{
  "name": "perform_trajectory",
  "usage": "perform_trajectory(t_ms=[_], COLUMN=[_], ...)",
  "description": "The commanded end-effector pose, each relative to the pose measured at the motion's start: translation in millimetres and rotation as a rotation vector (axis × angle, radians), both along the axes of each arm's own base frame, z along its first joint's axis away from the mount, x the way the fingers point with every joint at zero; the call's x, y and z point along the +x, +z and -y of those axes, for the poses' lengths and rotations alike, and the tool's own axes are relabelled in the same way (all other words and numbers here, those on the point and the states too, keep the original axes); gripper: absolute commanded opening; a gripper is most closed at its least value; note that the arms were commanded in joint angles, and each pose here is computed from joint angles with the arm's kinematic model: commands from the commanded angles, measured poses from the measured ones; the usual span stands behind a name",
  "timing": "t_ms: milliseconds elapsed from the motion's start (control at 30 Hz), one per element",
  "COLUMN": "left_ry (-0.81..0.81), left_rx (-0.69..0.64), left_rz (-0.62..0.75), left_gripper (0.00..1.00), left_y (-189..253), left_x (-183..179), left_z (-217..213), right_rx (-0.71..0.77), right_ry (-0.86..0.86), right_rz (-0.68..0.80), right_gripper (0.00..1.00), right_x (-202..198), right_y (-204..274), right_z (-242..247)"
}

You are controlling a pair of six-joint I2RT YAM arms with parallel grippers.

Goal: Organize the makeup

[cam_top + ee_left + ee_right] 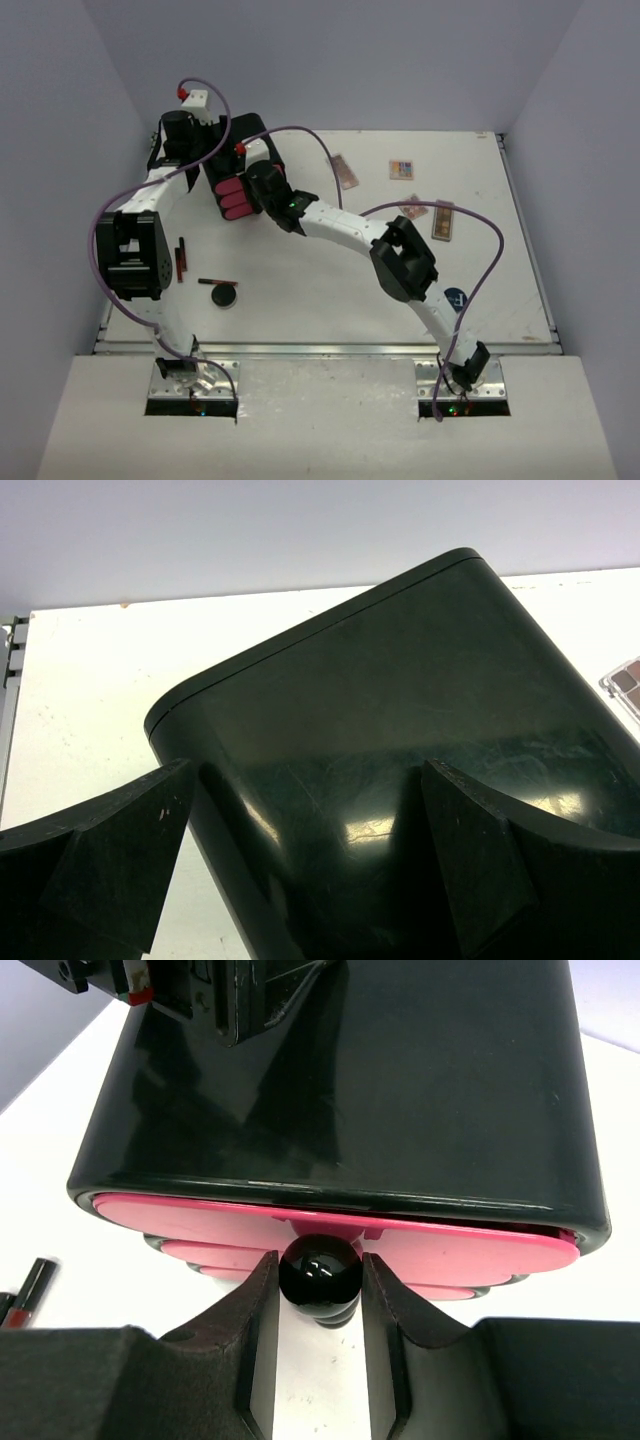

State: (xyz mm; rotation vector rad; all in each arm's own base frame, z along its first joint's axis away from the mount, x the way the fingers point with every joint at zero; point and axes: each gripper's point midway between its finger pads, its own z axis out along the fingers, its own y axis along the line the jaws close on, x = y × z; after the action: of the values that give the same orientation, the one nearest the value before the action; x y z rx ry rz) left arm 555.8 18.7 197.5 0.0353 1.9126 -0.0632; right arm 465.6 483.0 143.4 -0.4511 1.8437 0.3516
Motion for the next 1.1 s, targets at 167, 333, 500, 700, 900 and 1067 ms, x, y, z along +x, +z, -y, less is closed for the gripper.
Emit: perform_trajectory(t_ms=[167,333,500,700,900,1067], left_ry=[0.005,0.015,0.018,0.019,0.010,0.002], left_rx=[0.013,0.011,0.005,-0.001,0.001,-0.005], left_rz=[0.043,0.028,0.024,0.029,0.030,0.038], left_gripper=[0.95,0.95,0.95,0.96,0.96,0.96], left_y=[10,4,3,7,11,18], left_x=[5,7,7,7,5,5], left_z=[-7,-10,-11,-10,-9,-8], right_rx=[0.039,0.039,0.046,0.041,0.037,0.038], right_ry=[0.013,0.036,0.050,0.076,0.089,0.118], right_rz=[0.051,0.043,0.014,-0.010,-0.019,-0.021], right_gripper=[0.00,0.00,0.00,0.11,0.70,0.74], right_x=[-35,-67,-83,-89,-97,-115], right_y=[27,22,15,7,13,21], right_z=[10,31,44,41,50,68])
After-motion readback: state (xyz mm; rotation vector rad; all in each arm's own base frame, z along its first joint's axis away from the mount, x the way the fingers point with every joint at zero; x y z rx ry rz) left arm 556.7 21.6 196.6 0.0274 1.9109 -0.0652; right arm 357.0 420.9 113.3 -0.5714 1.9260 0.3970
